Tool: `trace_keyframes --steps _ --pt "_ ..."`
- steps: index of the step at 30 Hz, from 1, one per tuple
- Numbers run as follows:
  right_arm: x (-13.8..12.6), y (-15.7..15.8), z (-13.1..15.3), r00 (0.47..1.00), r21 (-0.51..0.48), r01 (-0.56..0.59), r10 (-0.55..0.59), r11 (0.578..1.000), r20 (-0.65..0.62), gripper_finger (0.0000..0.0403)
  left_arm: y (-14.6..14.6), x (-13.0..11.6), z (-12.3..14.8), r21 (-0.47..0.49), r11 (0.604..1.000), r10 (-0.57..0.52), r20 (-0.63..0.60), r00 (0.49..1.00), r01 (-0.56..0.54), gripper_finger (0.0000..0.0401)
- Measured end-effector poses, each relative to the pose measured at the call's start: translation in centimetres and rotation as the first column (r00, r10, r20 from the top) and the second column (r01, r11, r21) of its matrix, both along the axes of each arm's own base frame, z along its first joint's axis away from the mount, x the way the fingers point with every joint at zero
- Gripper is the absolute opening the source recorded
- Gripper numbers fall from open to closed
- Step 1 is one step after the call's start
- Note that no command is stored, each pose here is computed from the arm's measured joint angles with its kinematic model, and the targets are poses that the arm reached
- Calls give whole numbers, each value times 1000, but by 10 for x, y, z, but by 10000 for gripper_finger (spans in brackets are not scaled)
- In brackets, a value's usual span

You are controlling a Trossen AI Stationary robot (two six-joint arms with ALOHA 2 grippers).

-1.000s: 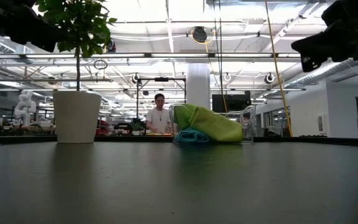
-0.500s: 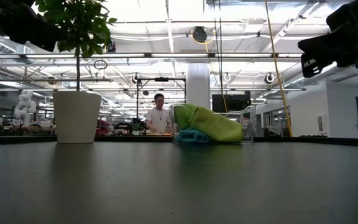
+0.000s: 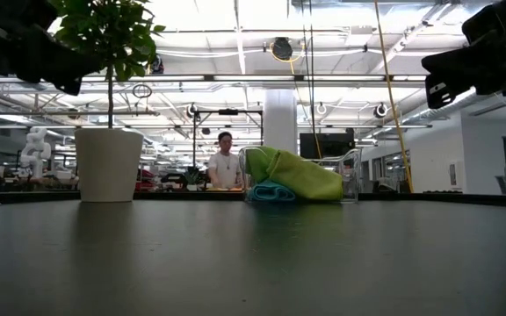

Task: Fold microfiber towels
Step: Return to Home Position

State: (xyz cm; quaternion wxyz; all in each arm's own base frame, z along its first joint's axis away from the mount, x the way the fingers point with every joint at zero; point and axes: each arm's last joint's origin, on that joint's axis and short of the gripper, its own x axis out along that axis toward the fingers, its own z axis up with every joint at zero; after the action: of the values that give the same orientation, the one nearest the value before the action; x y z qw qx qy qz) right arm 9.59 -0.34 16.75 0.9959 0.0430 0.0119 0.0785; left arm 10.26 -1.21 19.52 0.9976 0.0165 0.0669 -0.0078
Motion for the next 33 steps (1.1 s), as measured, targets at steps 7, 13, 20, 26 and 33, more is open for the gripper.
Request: trace_keyframes --steps 7,13,20,26,33 --pt "0 0 0 1000 -7 0 0 1000 4 0 -1 -2 -10 28 999 -49 107 993 47 1" --pt "0 0 1 1000 -50 11 -10 999 18 0 0 -3 -13 92 995 -52 106 993 42 0" --pt "1 -4 2 997 -84 67 -64 994 37 0 8 -3 -17 108 994 9 64 998 -16 0" --pt "3 -12 1 990 -58 141 -139 988 26 0 14 -3 -21 104 994 16 27 1000 -19 1" --pt "5 -18 -1 985 -49 172 -173 984 -6 0 20 -4 -27 99 995 9 -31 999 -6 1"
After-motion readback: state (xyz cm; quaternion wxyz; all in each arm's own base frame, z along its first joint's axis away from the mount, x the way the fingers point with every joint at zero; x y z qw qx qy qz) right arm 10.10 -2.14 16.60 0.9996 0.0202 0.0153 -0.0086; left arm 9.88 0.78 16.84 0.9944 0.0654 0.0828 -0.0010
